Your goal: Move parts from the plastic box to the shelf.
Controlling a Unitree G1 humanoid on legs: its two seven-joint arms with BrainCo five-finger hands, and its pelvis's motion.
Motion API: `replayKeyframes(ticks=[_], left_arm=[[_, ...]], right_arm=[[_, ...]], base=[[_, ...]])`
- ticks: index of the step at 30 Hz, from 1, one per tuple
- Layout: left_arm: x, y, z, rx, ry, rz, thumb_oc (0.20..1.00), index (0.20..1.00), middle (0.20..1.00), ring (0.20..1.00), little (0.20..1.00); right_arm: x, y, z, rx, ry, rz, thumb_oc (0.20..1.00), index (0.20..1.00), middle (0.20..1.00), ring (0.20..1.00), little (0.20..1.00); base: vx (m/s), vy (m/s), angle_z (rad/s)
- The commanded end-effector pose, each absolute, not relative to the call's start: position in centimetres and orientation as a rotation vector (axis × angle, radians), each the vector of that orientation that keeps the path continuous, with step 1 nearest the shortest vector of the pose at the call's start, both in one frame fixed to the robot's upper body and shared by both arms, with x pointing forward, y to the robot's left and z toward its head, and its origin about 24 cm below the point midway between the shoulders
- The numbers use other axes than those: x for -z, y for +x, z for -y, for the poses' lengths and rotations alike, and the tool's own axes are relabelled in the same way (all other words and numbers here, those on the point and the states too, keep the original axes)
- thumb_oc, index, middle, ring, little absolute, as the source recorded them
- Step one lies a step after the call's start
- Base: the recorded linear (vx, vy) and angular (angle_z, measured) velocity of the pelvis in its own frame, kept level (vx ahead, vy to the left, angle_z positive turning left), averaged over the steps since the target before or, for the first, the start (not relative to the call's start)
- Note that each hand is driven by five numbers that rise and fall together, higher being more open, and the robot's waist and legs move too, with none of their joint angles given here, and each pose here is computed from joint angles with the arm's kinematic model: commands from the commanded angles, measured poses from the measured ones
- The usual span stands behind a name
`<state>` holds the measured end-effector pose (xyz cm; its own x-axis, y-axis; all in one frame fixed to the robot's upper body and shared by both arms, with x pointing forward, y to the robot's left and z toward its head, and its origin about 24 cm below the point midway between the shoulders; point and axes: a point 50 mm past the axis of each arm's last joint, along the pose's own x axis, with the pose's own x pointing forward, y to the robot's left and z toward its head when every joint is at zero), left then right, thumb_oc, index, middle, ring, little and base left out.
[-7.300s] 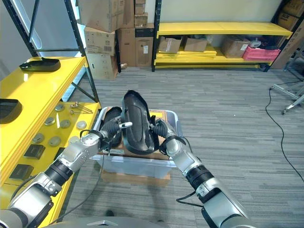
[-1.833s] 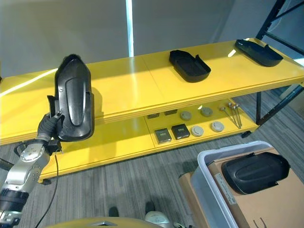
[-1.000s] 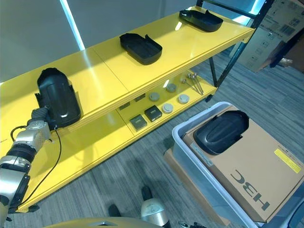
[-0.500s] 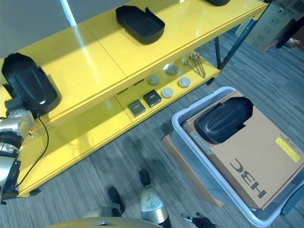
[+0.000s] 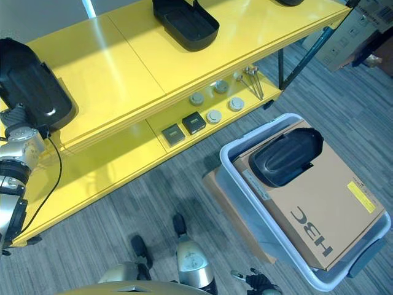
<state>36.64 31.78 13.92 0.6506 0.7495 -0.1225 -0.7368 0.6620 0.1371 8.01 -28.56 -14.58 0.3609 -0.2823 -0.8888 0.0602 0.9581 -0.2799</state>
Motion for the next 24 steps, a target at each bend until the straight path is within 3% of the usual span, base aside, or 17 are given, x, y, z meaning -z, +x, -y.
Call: replayKeyframes(ticks=[1,2,3,4,16,24], left_arm=[[-11.3,36.5,-31.0,-0.826,0.106,-0.301,0.200,0.200,0.200,0.200,0.200],[-11.3,36.5,-31.2,-0.824,0.117,-0.308,0.473,0.473,0.473,0.473,0.473],[-11.3,36.4,-31.3,-0.824,0.125,-0.311,0.818,0.818,0.818,0.818,0.818],[-11.3,36.4,-31.4,-0.823,0.128,-0.315,1.000,1.000,1.000,1.000,1.000],[-10.8,36.0,-32.0,-0.830,0.073,-0.322,1.000,1.000,1.000,1.000,1.000],[-13.1,36.7,-31.1,-0.742,0.043,-0.152,1.000,1.000,1.000,1.000,1.000]], right_arm=[[14.7,5.9,29.4,0.211,-0.249,-1.262,1.000,1.000,1.000,1.000,1.000],[14.7,5.8,29.5,0.210,-0.252,-1.265,1.000,1.000,1.000,1.000,1.000],[14.7,5.8,29.5,0.209,-0.254,-1.266,1.000,1.000,1.000,1.000,1.000],[14.7,5.7,29.5,0.209,-0.255,-1.267,1.000,1.000,1.000,1.000,1.000],[14.9,4.9,29.6,0.214,-0.280,-1.299,1.000,1.000,1.000,1.000,1.000],[15.0,3.7,29.8,0.217,-0.301,-1.337,1.000,1.000,1.000,1.000,1.000]], base=[[0.00,0.000,0.00],[0.00,0.000,0.00],[0.00,0.000,0.00],[0.00,0.000,0.00],[0.00,0.005,0.00],[0.01,0.036,0.01]])
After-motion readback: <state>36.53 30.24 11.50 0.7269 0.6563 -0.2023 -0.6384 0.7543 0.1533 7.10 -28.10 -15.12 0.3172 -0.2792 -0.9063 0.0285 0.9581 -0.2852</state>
